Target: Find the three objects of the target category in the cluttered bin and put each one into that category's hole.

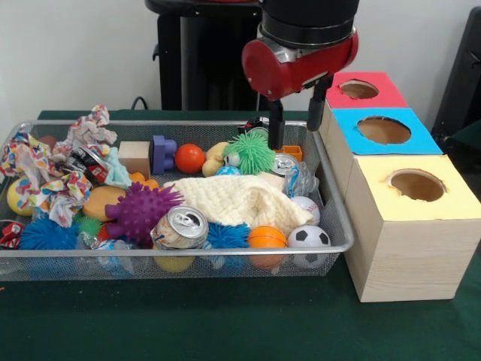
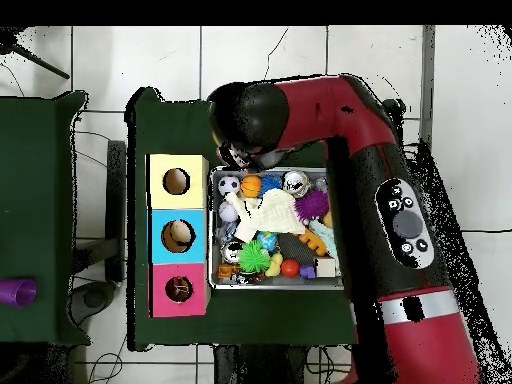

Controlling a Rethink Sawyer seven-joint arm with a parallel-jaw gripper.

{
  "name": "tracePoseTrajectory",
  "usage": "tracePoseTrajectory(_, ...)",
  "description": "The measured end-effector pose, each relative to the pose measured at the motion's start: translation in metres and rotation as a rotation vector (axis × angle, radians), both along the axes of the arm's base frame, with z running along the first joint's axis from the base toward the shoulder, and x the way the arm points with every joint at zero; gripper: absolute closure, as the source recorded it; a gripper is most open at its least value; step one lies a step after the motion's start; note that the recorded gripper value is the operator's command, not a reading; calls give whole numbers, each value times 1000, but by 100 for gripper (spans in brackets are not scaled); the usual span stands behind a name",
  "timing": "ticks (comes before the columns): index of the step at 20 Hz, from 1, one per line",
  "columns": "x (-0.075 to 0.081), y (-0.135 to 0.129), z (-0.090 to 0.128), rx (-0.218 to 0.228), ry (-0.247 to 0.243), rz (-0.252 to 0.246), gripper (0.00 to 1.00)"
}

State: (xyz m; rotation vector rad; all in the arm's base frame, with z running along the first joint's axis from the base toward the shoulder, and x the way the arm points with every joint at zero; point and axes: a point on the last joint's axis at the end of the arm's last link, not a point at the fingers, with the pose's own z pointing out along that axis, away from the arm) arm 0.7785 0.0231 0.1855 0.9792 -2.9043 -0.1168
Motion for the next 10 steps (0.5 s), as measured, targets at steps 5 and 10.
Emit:
tracePoseTrajectory(5,41,-20,7,39,-34,-19,0)
tracePoseTrajectory(10,66,-40,7,68,-65,2,0)
